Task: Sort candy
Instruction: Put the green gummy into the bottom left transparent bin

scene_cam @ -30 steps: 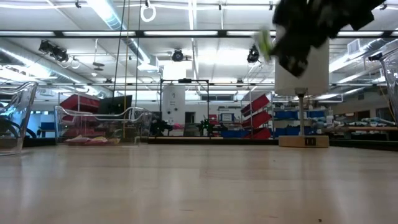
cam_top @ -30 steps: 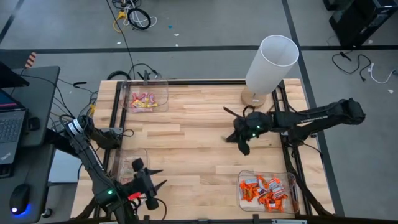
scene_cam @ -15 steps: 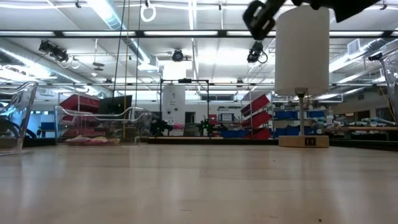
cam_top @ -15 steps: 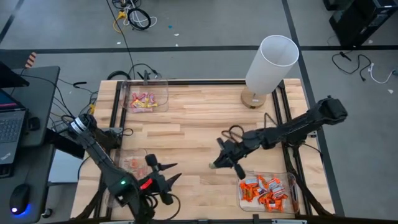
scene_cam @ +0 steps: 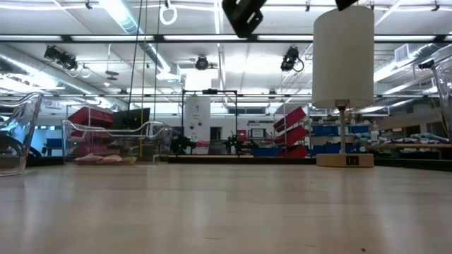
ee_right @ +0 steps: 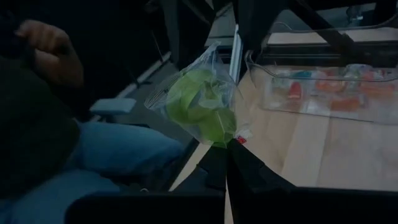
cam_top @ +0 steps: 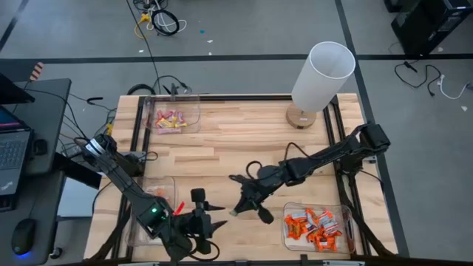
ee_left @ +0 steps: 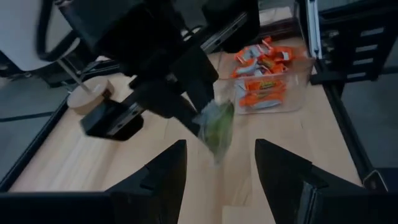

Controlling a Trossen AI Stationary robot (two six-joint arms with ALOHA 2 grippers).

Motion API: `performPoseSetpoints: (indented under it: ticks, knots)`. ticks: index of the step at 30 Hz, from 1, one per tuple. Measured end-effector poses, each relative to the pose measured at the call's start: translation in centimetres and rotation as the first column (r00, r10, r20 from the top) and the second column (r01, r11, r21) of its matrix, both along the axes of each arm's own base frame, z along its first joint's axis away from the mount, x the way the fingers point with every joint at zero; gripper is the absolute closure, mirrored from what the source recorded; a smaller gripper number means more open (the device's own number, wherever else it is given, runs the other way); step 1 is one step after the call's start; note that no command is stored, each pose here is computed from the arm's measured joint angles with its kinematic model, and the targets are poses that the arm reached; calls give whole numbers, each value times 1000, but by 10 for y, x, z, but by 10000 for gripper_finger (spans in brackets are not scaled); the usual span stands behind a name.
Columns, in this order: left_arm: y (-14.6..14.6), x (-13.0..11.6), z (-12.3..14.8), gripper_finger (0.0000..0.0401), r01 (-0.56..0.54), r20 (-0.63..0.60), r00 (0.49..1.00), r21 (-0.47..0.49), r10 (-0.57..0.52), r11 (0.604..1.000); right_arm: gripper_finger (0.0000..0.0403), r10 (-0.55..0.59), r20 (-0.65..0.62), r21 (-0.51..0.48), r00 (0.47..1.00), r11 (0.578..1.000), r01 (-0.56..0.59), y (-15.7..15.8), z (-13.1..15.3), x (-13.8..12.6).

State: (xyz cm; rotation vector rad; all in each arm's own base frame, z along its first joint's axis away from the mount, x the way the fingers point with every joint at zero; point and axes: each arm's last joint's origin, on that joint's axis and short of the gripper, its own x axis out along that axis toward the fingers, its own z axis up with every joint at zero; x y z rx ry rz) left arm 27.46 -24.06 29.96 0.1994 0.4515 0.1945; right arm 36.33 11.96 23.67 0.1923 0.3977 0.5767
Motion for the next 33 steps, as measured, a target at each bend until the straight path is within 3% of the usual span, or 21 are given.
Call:
performPoseSetpoints:
  ticks: [7,24,28,33]
  knots:
    - [-2,1,1,208,59,-13,998,-23,-59,998,403,4,-16,-41,1000,999,-5,1,3,9]
    - [8,11,1,210,24,-10,1000,-14,-24,1000,403,10,0,-67,1000,998,-10,2,6,10]
    - [9,11,2,241,26,-11,1000,-7,-26,1000,403,6,-5,-79,1000,997,-6,1,5,10]
    - [9,12,2,320,26,-11,1000,-8,-26,1000,403,3,0,-88,1000,996,-3,0,5,10]
